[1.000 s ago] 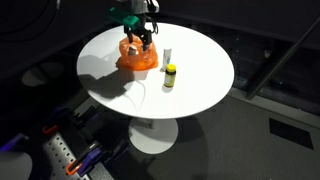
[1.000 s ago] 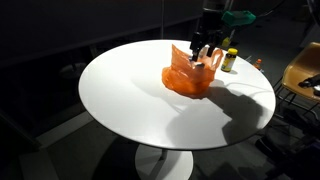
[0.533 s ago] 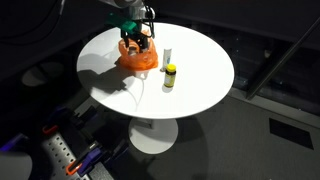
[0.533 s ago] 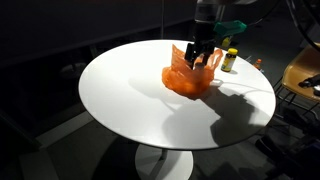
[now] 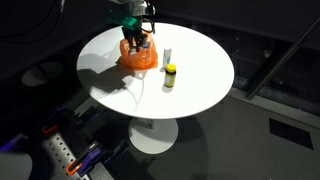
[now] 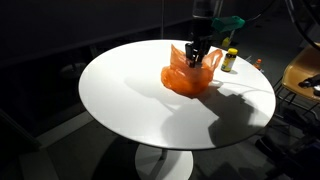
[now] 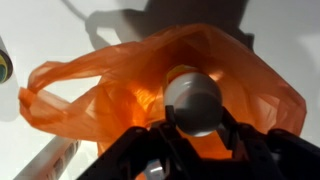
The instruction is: Pick up the white medicine bottle from the orange plastic and put it on the table
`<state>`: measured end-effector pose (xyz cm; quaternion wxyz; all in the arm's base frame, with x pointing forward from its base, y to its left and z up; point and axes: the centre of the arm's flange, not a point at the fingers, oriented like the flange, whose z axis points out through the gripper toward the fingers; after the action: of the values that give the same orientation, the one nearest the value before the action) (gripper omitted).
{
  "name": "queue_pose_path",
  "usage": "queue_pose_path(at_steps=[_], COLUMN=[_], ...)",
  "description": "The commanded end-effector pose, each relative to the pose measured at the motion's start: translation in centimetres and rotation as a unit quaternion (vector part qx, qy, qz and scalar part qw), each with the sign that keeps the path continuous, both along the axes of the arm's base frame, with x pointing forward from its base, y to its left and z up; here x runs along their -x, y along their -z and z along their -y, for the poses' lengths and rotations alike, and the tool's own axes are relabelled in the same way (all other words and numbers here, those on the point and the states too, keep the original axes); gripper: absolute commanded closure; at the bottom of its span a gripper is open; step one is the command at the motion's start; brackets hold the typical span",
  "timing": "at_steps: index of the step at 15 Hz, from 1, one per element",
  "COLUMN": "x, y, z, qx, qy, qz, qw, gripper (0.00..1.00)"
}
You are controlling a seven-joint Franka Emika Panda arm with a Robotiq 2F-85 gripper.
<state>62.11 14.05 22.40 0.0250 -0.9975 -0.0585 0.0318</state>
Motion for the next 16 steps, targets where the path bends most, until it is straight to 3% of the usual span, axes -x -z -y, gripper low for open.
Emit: queue_pose_path(at_steps=[1,10,16], x=[-0.9,-1.0,1.3], y=[-2.1,-9.2,-14.3], z=[0.4,2.2,3.2], qx=[0.012,0.014,0.011], qy=[0.013,0.041,0.054], qz=[0.012,0.061,0.079], qw=[0.9998,0.9972,0.9954], gripper=[0.81,0.81,0.81])
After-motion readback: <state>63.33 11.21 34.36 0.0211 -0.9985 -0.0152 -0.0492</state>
